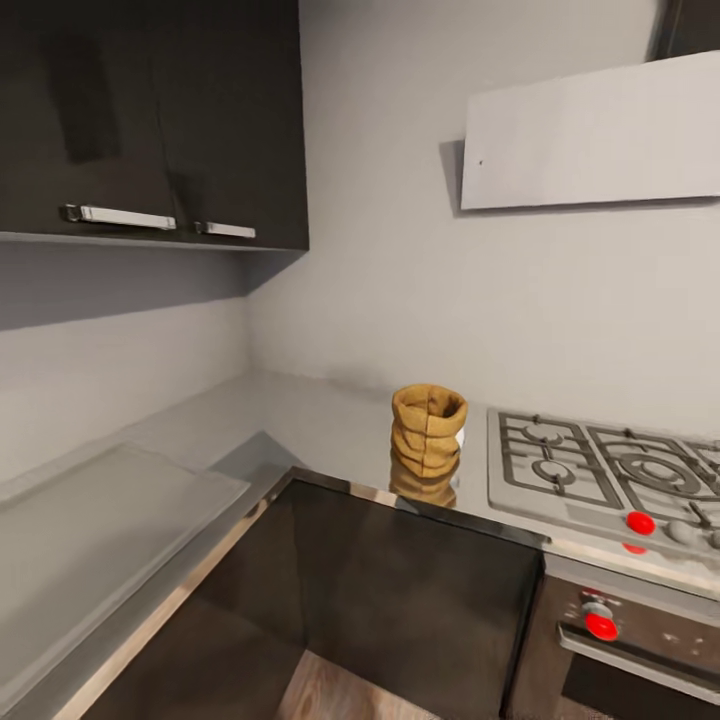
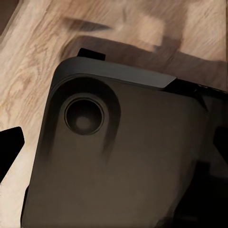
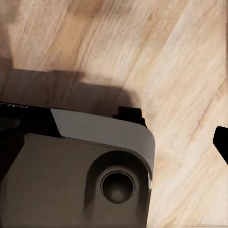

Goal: In the kitchen, take the popcorn bag from the countertop, put it into the microwave, and heat it until the popcorn is cooked so the cooked popcorn ends up inside the bag.

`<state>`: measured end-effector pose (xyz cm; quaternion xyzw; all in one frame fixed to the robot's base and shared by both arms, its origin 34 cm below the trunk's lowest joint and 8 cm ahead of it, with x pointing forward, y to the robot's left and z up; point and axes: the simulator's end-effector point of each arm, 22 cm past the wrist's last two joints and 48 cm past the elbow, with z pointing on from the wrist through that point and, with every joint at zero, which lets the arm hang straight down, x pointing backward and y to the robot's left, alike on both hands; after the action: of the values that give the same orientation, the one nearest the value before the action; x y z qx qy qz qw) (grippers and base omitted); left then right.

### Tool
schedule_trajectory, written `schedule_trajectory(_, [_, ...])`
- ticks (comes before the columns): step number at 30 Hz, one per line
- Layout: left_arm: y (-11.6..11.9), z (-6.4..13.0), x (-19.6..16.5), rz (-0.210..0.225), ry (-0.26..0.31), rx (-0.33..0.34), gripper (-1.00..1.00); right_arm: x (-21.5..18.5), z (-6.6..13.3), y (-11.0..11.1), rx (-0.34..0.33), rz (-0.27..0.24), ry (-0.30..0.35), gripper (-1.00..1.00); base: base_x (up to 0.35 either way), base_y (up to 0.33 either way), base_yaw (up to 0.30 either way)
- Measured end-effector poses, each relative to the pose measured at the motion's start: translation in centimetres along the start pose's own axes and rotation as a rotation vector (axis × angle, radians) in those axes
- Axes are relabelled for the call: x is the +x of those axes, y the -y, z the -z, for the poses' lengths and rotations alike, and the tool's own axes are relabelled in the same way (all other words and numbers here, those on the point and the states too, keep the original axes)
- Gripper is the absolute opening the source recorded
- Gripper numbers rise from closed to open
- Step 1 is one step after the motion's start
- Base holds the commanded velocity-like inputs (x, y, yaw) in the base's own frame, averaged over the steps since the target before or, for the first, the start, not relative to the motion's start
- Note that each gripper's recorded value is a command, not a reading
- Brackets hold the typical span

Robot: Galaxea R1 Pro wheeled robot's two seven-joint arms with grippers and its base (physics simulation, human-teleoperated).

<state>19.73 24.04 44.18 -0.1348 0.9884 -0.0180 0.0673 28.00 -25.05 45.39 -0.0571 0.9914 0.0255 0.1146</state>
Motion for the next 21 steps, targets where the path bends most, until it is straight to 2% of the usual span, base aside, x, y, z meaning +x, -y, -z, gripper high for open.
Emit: schedule_trajectory(21, [0.10, 0.01, -0.36, 0.002, 0.009, 0.003, 1.00, -0.41, 0.06, 0.19, 0.004, -0.001, 0.011, 1.00, 0.000, 0.000, -0.283])
